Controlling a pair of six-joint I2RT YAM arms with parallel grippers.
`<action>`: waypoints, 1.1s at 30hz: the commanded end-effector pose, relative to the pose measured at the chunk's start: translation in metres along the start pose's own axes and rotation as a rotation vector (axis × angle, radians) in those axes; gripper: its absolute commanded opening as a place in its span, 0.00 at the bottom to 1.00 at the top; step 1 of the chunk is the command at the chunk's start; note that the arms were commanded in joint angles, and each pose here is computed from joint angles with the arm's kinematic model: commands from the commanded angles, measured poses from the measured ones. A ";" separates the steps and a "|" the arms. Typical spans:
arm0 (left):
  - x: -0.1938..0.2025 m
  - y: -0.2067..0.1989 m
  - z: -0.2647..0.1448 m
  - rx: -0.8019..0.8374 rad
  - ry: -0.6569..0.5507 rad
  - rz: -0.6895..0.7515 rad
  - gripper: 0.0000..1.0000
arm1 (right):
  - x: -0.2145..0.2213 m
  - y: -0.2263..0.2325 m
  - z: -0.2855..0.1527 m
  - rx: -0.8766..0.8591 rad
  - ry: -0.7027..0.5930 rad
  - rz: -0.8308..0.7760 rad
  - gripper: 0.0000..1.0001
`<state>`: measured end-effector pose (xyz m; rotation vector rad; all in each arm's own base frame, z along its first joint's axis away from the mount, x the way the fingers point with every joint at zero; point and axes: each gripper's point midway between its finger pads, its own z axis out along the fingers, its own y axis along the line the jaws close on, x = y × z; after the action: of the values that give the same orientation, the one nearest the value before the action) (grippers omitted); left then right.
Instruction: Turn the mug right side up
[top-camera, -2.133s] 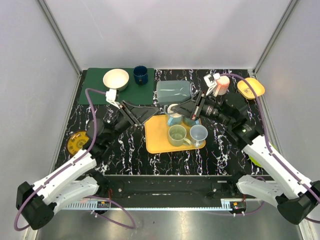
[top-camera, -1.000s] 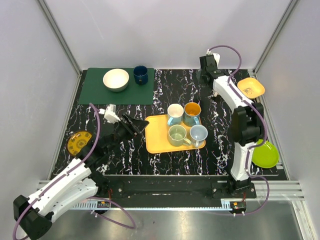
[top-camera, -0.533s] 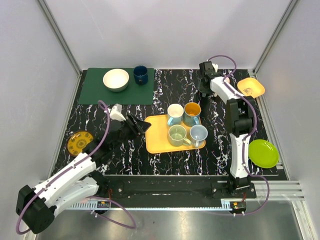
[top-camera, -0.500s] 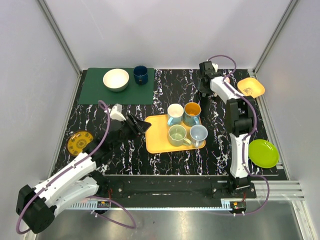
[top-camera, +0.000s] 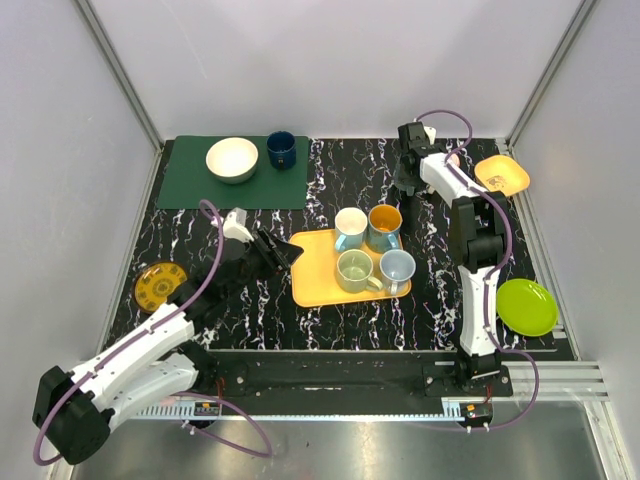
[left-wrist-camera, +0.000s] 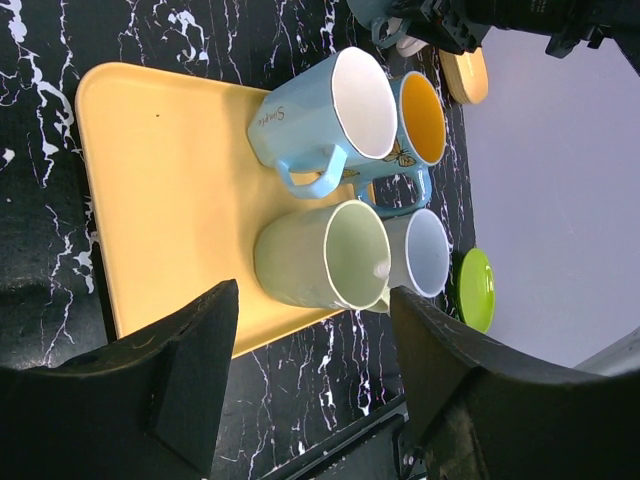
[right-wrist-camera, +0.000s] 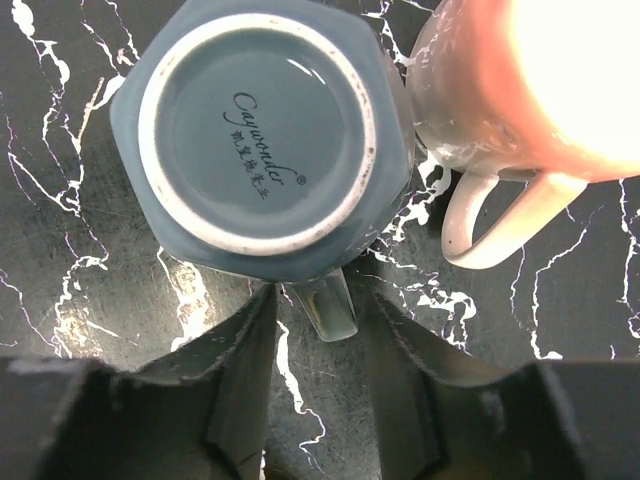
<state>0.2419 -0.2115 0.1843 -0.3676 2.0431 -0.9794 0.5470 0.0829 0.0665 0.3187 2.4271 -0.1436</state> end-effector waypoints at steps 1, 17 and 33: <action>-0.011 -0.011 -0.001 0.022 -0.020 0.032 0.65 | -0.036 0.002 -0.018 -0.020 -0.095 0.048 0.49; -0.026 -0.021 0.043 -0.093 0.128 0.455 0.67 | -0.118 -0.005 -0.306 -0.552 -0.511 0.392 0.67; 0.003 -0.027 0.107 -0.070 0.383 0.758 0.99 | 0.050 -0.018 -0.341 -0.696 -0.304 0.314 0.67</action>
<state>0.3126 -0.2686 0.1517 0.4696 2.3313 -0.5209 0.3165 0.1347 0.2764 0.3610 1.9911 0.6636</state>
